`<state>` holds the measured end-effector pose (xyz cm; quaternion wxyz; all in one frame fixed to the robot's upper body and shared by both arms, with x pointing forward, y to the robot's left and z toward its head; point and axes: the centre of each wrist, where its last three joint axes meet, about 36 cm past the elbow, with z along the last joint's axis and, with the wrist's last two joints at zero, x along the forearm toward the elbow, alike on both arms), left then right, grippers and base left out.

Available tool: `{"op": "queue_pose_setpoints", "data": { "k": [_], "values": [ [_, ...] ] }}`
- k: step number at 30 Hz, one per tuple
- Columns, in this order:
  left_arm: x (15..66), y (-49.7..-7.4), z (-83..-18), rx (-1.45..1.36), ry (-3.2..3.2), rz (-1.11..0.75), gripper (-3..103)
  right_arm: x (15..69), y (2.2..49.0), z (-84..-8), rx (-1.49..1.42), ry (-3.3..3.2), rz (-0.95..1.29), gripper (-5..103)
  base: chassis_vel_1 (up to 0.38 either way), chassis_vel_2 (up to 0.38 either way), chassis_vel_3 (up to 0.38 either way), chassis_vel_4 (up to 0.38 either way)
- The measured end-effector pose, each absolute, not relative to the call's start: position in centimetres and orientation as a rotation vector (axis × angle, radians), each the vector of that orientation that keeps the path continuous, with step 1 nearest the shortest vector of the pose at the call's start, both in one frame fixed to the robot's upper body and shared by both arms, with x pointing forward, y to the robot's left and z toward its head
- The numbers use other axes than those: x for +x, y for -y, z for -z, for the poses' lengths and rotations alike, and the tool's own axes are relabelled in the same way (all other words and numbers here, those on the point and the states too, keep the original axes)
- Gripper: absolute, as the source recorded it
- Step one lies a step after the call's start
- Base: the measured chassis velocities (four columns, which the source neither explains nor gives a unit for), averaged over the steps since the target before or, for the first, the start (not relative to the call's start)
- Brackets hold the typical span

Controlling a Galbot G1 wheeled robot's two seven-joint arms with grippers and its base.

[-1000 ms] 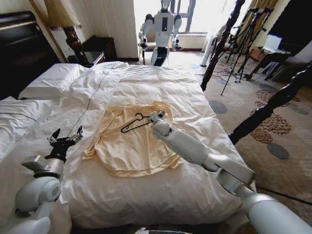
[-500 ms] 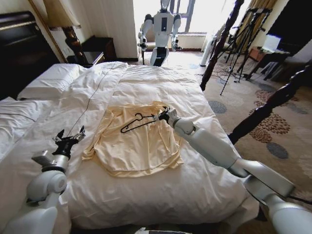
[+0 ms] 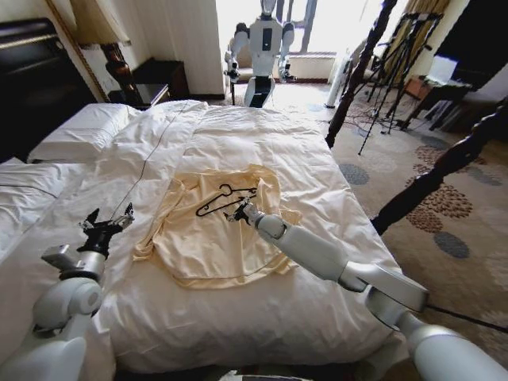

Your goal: Pick up the clothes from the bed and hang them on the clothes hanger.

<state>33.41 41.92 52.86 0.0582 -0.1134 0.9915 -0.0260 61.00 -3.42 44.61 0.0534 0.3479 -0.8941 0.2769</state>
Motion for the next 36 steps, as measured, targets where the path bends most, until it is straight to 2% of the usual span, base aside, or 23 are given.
{"op": "queue_pose_setpoints", "data": {
  "k": [2, 4, 5, 7, 9, 10, 11, 13, 16, 19, 22, 23, 24, 26, 29, 32, 33, 34, 36],
  "values": [
    [33.5, -42.0, -52.8, -0.331, -3.007, 0.083, 100, 61.3, 3.2, -44.1, 1.046, 2.727, -0.855, 103, 0.0, 0.0, 0.0, 0.0],
    [33.5, -42.0, -52.6, -0.321, -3.006, 0.09, 100, 62.0, 2.5, -43.6, 1.021, 2.741, -0.866, 93, 0.0, 0.0, 0.0, 0.0],
    [33.5, -42.0, -52.6, -0.321, -3.006, 0.09, 100, 62.0, 2.5, -43.6, 1.021, 2.741, -0.866, 93, 0.0, 0.0, 0.0, 0.0],
    [33.5, -42.0, -52.4, -0.312, -3.007, 0.09, 100, 62.7, 1.9, -42.9, 0.995, 2.759, -0.857, 83, 0.0, 0.0, 0.0, 0.0],
    [33.5, -42.0, -52.4, -0.309, -3.006, 0.09, 100, 62.9, 1.8, -42.8, 0.991, 2.765, -0.858, 83, 0.0, 0.0, 0.0, 0.0],
    [33.5, -42.1, -52.4, -0.3, -3.006, 0.086, 100, 63.6, 1.6, -42.3, 0.97, 2.78, -0.867, 72, 0.0, 0.0, 0.0, 0.0],
    [33.5, -42.1, -52.5, -0.295, -3.005, 0.084, 100, 63.9, 1.5, -42.2, 0.962, 2.78, -0.866, 66, 0.0, 0.0, 0.0, 0.0],
    [33.6, -42.1, -52.5, -0.292, -3.005, 0.083, 100, 64.1, 1.4, -42.1, 0.953, 2.778, -0.862, 66, 0.0, 0.0, 0.0, 0.0],
    [33.8, -42.1, -52.4, -0.286, -3.007, 0.081, 100, 64.6, 1.3, -41.9, 0.937, 2.782, -0.858, 50, 0.0, 0.0, 0.0, 0.0],
    [33.8, -42.1, -52.2, -0.285, -3.01, 0.083, 100, 64.8, 1.3, -41.7, 0.935, 2.777, -0.864, 44, 0.0, 0.0, 0.0, 0.0],
    [33.8, -42.1, -52.0, -0.287, -3.013, 0.086, 100, 65.1, 1.1, -41.3, 0.926, 2.786, -0.865, 31, 0.0, 0.0, 0.0, 0.0],
    [33.8, -42.1, -52.0, -0.287, -3.013, 0.086, 100, 65.1, 1.1, -41.3, 0.926, 2.786, -0.865, 31, 0.0, 0.0, 0.0, 0.0],
    [33.9, -42.1, -52.0, -0.288, -3.015, 0.086, 100, 65.2, 1.0, -41.2, 0.925, 2.791, -0.868, 24, 0.0, 0.0, 0.0, 0.0],
    [33.9, -42.3, -51.9, -0.288, -3.017, 0.081, 100, 65.3, 0.8, -41.0, 0.928, 2.814, -0.882, 19, 0.0, 0.0, 0.0, 0.0],
    [33.9, -42.4, -51.9, -0.287, -3.018, 0.077, 100, 65.2, 0.5, -40.9, 0.933, 2.838, -0.904, 20, 0.0, 0.0, 0.0, 0.0],
    [33.9, -42.4, -51.9, -0.283, -3.019, 0.075, 100, 64.9, 0.1, -41.0, 0.935, 2.862, -0.935, 3, 0.0, 0.0, 0.0, 0.0],
    [33.9, -42.4, -51.9, -0.283, -3.019, 0.075, 100, 64.9, 0.1, -41.0, 0.935, 2.862, -0.935, 3, 0.0, 0.0, 0.0, 0.0],
    [34.0, -42.4, -51.9, -0.281, -3.019, 0.076, 100, 64.7, -0.1, -41.0, 0.937, 2.873, -0.947, -1, 0.0, 0.0, 0.0, 0.0],
    [34.0, -42.3, -51.8, -0.276, -3.02, 0.079, 100, 64.3, -0.6, -41.1, 0.946, 2.886, -0.97, -1, 0.0, 0.0, 0.0, 0.0]
  ]
}}
